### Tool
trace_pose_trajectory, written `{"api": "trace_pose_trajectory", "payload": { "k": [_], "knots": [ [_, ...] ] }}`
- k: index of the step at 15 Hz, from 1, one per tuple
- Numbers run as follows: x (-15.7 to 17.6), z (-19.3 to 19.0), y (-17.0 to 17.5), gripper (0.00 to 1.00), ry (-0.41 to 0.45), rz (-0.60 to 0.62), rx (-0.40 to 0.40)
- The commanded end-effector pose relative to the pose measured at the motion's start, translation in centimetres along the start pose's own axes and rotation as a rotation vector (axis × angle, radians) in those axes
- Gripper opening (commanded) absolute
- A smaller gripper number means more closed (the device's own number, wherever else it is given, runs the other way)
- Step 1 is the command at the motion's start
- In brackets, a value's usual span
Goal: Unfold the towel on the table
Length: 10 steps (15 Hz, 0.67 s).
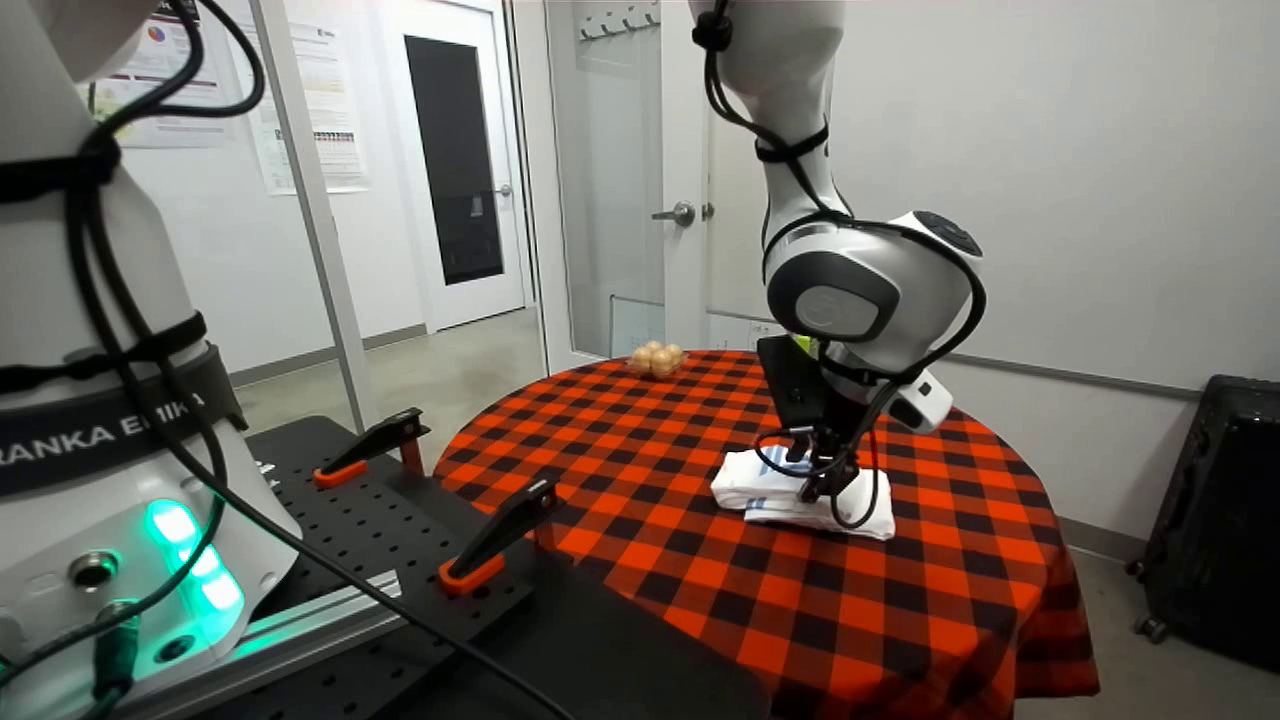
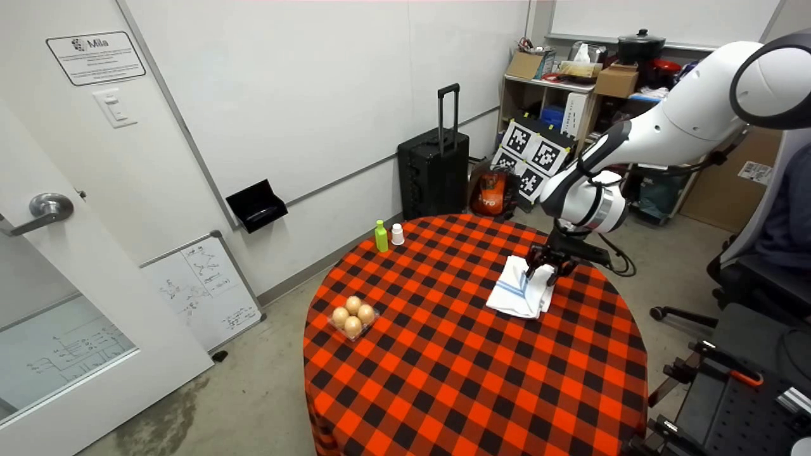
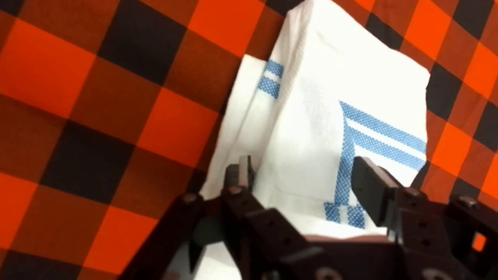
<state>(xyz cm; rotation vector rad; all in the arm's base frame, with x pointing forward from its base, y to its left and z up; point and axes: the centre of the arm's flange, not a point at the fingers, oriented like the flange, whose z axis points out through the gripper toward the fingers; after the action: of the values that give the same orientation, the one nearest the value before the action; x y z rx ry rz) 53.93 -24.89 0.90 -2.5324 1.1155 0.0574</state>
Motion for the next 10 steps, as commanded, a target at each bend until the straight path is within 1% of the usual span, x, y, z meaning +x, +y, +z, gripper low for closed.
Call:
{"api": "trace_pose_trajectory", "payload": {
  "k": [1, 2, 3, 4, 5, 6, 9, 10],
  "knots": [
    [0.78, 0.64, -0.18, 0.57, -0.014, 0.002, 0.022],
    [0.81, 0.69, -0.19, 0.56, -0.015, 0.001, 0.022],
    [0.80, 0.72, -0.17, 0.48, -0.015, 0.001, 0.023],
    [0.81, 0.73, -0.17, 0.51, -0.016, 0.001, 0.023],
    [0.83, 0.73, -0.18, 0.43, -0.015, 0.001, 0.023],
    [0.84, 0.70, -0.17, 0.40, -0.015, 0.001, 0.023],
    [0.86, 0.56, -0.26, 0.06, -0.012, -0.003, 0.026],
    [0.85, 0.53, -0.32, 0.01, -0.012, -0.005, 0.027]
  ]
}}
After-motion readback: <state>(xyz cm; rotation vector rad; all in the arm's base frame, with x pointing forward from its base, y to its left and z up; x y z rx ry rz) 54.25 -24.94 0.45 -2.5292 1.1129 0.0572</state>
